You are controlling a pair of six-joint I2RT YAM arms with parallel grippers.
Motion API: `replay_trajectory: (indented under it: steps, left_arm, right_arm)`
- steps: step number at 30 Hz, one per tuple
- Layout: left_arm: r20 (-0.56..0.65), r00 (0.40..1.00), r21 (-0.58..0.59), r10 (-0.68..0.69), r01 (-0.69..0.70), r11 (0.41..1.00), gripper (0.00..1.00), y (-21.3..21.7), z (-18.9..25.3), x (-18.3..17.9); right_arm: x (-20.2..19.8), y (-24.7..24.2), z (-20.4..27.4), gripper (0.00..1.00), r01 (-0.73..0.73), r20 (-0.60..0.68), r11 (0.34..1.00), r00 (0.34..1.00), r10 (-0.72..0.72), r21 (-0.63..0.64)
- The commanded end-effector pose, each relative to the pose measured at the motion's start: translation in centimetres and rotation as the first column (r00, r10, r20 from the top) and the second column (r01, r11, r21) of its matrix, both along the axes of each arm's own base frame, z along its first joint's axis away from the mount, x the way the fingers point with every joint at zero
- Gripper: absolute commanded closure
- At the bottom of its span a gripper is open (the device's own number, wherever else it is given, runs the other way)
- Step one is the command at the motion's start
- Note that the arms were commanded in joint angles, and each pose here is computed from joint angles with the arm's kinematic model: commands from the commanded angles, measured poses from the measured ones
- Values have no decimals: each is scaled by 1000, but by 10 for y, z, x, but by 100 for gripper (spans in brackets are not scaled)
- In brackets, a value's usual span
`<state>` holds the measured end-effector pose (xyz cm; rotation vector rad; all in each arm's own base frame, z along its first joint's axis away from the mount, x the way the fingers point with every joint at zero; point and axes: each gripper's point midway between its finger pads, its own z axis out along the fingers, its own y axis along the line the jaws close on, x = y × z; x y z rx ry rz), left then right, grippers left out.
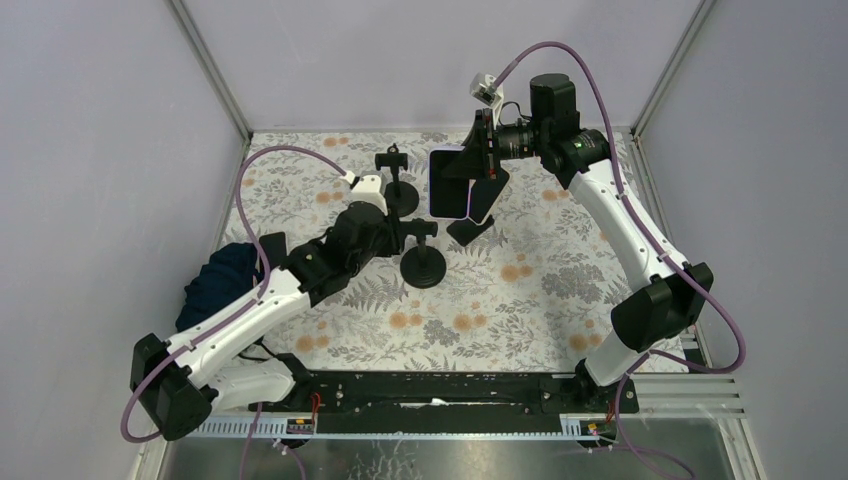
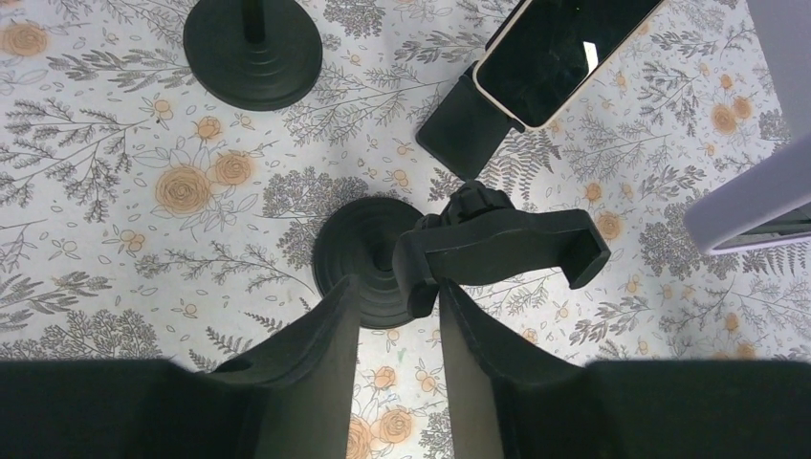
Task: Place the phone on the phone stand
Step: Install the phone on the phone stand.
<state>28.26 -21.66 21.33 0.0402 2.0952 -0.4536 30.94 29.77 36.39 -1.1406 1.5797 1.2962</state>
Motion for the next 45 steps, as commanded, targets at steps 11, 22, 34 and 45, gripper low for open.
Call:
replay_trajectory:
  steps: [11,22,34,45]
  left_arm:
    - [47,999,7,-15,15,1000,67,-6,14,8]
    - [73,997,-6,-24,25,1000,66,-8,24,10]
    - [79,996,-7,-30,31,1000,73,-7,24,8]
    - [54,998,21,-36,35,999,74,-8,11,9]
  right_arm:
    - [-9,3,27,100,-28,78,999,997,24,46]
    - [-10,3,25,100,-32,72,998,997,28,46]
    - [-10,3,26,100,-35,73,998,997,31,47]
    - [-12,4,23,100,-45,63,998,997,42,46]
